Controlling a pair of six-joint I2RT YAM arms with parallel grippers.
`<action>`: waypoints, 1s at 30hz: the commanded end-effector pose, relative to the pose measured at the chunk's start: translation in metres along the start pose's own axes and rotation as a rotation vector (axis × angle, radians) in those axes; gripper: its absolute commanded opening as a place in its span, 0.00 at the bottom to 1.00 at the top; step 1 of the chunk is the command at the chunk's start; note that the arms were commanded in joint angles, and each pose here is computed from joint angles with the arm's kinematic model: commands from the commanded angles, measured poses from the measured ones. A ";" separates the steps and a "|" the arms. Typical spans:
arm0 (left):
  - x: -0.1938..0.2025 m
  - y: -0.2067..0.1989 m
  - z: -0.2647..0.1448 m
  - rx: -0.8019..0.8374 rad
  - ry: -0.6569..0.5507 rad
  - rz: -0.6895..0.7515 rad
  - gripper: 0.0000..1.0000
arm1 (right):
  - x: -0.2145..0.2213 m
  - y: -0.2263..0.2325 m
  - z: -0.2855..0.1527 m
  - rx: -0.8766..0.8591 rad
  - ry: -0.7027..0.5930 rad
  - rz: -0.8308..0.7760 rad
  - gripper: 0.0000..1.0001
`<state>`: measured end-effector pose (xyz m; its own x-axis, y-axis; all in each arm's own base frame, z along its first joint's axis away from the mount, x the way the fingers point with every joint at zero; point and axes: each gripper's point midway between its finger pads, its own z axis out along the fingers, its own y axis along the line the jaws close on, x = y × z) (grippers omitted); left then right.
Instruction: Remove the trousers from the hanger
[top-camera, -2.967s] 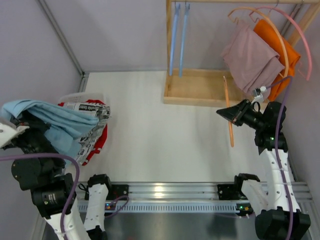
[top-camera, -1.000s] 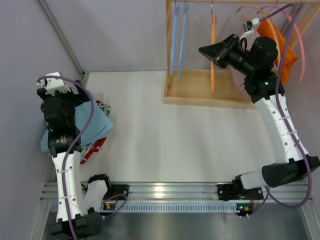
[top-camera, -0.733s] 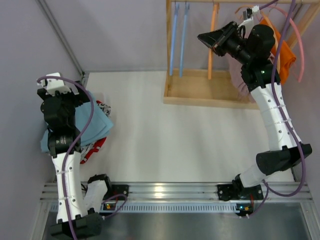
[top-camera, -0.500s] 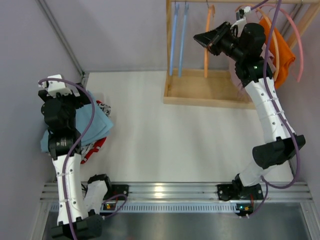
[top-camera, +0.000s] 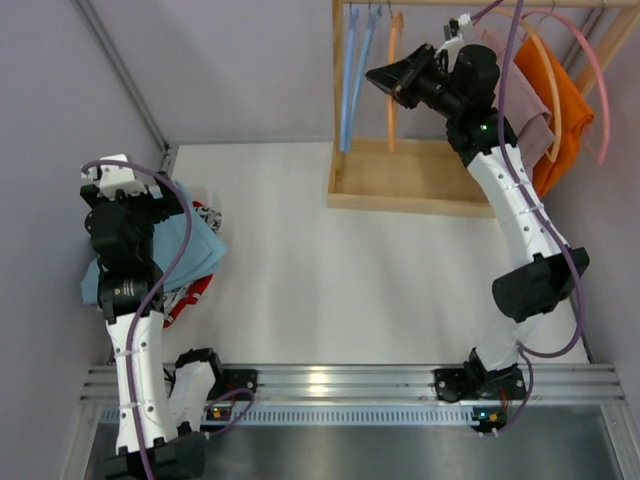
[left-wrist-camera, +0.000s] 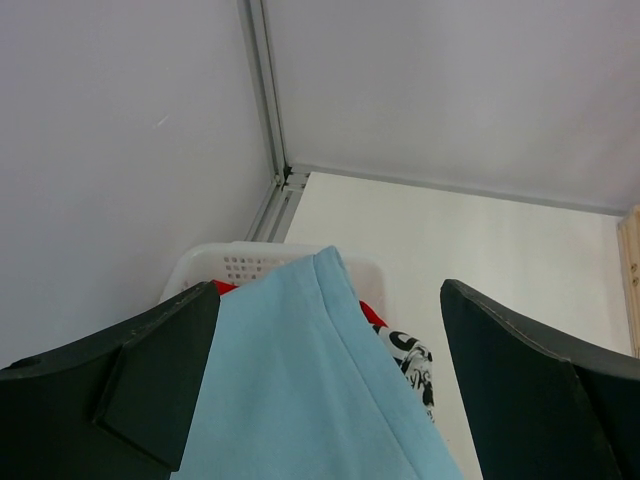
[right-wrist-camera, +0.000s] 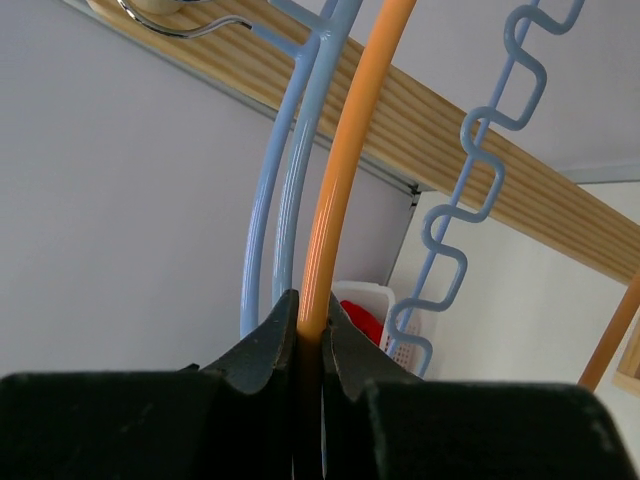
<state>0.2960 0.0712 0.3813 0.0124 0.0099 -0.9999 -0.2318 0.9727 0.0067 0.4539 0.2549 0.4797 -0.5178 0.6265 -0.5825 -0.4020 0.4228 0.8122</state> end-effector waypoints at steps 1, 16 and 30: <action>-0.007 -0.001 -0.002 0.008 -0.015 0.013 0.98 | -0.011 0.037 0.001 -0.107 -0.048 -0.056 0.01; 0.003 -0.039 -0.001 0.213 0.063 -0.047 0.98 | -0.007 0.033 -0.053 -0.070 -0.058 -0.099 0.84; -0.002 -0.087 0.018 0.478 0.248 -0.181 0.98 | 0.029 0.013 -0.155 -0.035 -0.046 -0.364 0.99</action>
<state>0.3323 0.0101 0.3763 -0.1812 -0.1186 -0.9763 0.1235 0.9821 -0.1422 0.3433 0.1828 0.4663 -0.3943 0.5588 -0.7296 -0.4917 0.5424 0.6812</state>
